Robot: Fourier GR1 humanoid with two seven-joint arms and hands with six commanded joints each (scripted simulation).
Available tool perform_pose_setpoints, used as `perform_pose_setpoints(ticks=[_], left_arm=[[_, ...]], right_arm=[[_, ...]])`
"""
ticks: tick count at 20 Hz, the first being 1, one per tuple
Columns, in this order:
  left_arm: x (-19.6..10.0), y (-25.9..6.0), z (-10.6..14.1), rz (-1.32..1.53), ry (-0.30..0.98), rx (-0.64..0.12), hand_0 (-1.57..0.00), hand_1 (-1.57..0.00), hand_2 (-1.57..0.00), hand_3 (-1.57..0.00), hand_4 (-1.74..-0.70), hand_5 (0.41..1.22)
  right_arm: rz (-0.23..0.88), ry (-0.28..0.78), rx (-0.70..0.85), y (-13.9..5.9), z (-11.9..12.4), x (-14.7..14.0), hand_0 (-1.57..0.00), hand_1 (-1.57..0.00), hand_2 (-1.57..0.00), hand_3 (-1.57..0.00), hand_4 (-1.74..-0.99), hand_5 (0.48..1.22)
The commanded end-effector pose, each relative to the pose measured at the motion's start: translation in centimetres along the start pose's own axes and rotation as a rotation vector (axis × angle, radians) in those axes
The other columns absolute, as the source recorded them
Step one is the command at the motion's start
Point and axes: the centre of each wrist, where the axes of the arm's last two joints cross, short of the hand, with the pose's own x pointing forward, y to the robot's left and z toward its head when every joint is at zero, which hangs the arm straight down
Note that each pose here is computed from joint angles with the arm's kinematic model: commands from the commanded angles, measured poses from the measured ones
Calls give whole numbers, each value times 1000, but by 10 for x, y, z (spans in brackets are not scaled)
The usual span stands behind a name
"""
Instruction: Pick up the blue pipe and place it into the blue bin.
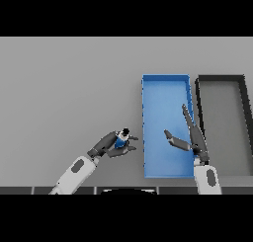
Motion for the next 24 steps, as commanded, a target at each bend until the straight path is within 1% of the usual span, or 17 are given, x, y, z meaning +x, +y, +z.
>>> perform_pose_setpoints(ticks=[1,3,8,11,12,15,17,20,22,24], left_arm=[[0,-1,-1,-4,5,8,-1416,-1446,-1464,-1443,-1525,1174],[5,0,0,-17,-27,8,-1472,-1491,-1503,-1489,-1502,1191],[34,-7,-15,5,-187,12,-1539,-1545,-1549,-1544,-1480,1211],[50,-9,-19,-12,-204,2,-1554,-1558,-1560,-1557,-1475,1216],[54,-9,-21,-19,-208,-11,-1558,-1560,-1562,-1560,-1474,1217],[70,-9,-29,-35,-214,-32,-1564,-1566,-1566,-1565,-1473,1219],[69,-7,-29,-32,-191,-44,-1567,-1567,-1568,-1567,-1473,1220],[70,-4,-29,-37,-184,-57,-1569,-1569,-1569,-1569,-1473,1220],[70,-9,-28,-35,-181,-63,-1570,-1570,-1570,-1570,-1474,1220],[69,-10,-29,-29,-180,-63,-1570,-1570,-1570,-1570,-1474,1220]], right_arm=[[2,-5,-2,-2,2,2,1,1,1,1,-1174,558],[7,19,-5,-2,0,1,1,1,1,1,-1166,556],[26,11,-9,-2,-4,1,1,1,1,1,-1144,551],[28,20,-1,-3,0,-3,1,1,1,1,-1135,559],[36,15,-7,-7,0,-1,1,1,1,1,-1129,561],[38,17,-2,-6,0,-3,1,1,1,1,-1124,569],[31,-7,-6,-8,-2,2,1,1,1,1,-1124,574],[49,6,12,-11,-8,4,1,1,1,1,-1122,578],[59,5,34,-13,-13,2,1,1,1,1,-1123,578],[63,2,51,-14,-16,-1,1,1,1,1,-1157,578]])
